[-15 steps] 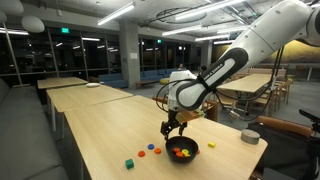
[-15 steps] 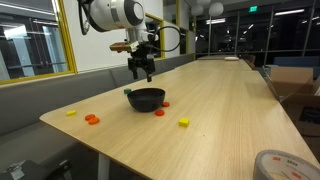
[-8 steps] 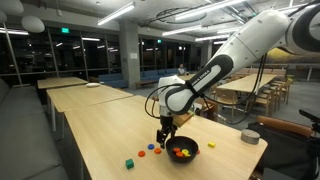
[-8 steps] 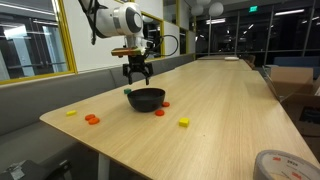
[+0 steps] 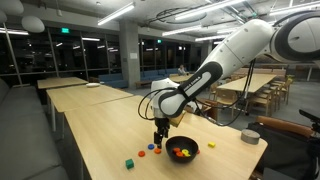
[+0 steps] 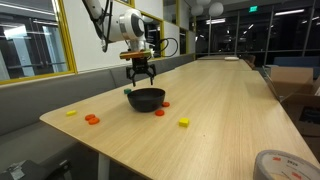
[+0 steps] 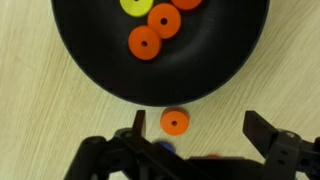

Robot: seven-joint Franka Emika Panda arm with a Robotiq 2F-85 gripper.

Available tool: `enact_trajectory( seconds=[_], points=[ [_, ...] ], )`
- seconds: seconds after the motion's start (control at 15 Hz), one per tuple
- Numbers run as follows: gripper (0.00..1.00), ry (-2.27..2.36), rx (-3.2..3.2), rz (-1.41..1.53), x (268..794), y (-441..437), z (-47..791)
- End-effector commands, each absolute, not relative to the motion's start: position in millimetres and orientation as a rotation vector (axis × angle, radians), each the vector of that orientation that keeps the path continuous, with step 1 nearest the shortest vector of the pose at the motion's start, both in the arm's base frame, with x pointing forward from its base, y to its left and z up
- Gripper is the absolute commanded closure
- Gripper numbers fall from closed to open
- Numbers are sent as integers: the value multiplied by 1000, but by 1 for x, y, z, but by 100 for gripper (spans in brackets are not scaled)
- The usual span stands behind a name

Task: Put some of the discs on the table in the bowl

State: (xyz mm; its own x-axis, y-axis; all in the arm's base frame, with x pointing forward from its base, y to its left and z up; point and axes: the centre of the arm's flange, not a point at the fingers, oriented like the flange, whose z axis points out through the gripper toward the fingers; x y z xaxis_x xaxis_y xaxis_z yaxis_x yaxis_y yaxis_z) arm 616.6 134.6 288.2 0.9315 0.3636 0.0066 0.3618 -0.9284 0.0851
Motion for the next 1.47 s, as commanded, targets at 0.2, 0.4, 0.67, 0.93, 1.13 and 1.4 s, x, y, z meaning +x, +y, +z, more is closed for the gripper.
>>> enact_trajectory(
  seconds=[0.2,0.4,0.67,0.93,1.13,1.4],
  points=[
    [0,549,3047,37,651,132,266],
    [0,516,3056,21,659,126,250],
    [0,472,3061,33,671,116,237],
    [0,405,3101,73,678,108,232],
    [0,362,3118,59,676,105,230],
    [0,351,3117,57,669,108,230]
  ],
)
